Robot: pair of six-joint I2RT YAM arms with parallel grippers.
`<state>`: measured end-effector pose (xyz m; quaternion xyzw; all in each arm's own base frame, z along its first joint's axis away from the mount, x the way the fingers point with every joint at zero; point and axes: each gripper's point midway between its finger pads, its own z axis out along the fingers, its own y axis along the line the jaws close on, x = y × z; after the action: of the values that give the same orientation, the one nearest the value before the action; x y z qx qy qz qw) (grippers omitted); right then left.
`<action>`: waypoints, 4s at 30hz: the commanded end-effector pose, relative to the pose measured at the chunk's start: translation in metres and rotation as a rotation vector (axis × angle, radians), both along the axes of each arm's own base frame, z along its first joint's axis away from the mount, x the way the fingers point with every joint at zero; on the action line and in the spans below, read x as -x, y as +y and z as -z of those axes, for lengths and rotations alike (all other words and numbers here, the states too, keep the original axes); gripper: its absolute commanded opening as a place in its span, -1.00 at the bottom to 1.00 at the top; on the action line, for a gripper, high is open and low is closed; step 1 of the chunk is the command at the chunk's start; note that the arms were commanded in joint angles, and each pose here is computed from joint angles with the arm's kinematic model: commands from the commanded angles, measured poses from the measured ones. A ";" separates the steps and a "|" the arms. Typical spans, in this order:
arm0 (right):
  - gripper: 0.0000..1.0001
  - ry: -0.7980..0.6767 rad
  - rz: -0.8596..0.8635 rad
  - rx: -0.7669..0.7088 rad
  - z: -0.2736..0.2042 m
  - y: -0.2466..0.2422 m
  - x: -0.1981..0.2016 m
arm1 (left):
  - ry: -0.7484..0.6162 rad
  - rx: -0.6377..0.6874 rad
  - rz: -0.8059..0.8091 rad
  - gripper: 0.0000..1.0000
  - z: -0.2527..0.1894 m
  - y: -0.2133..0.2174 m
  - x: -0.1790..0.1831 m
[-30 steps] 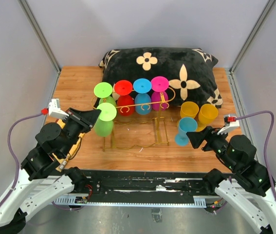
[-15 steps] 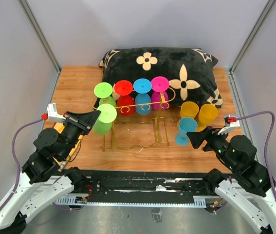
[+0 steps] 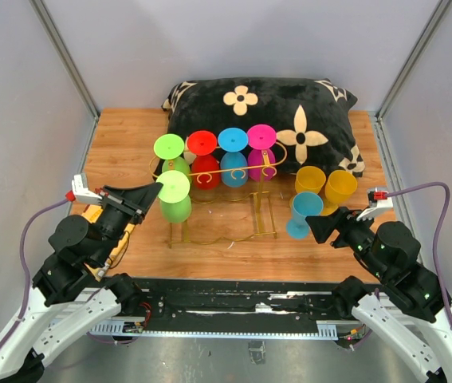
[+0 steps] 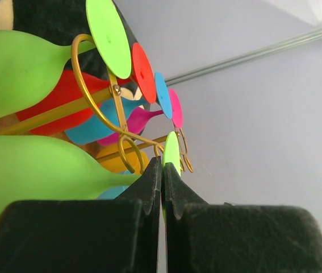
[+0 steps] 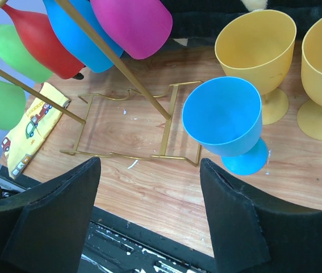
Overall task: Take the wine glass off the wine glass rack
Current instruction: Pick up the wine glass from the wine rack, then place the wine glass at the center of the board.
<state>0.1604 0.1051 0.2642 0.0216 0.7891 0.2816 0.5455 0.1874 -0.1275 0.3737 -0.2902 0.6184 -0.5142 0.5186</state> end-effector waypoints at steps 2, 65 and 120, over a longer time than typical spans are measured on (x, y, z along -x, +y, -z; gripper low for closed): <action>0.43 -0.010 0.008 -0.023 -0.005 -0.001 0.002 | -0.025 0.038 0.016 -0.99 -0.008 -0.002 0.002; 0.00 -0.092 -0.926 -0.241 -0.073 0.111 0.096 | -0.546 -0.456 0.913 -0.99 0.005 -0.227 0.109; -0.97 -0.423 -0.687 -0.170 -0.107 0.067 0.093 | -0.466 -0.145 1.027 -0.88 0.020 -0.260 0.126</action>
<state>0.0720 0.1731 0.3608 -0.2516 0.6172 0.5016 0.5515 0.0699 -0.3919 0.3445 0.2024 0.6041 -0.6891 0.3453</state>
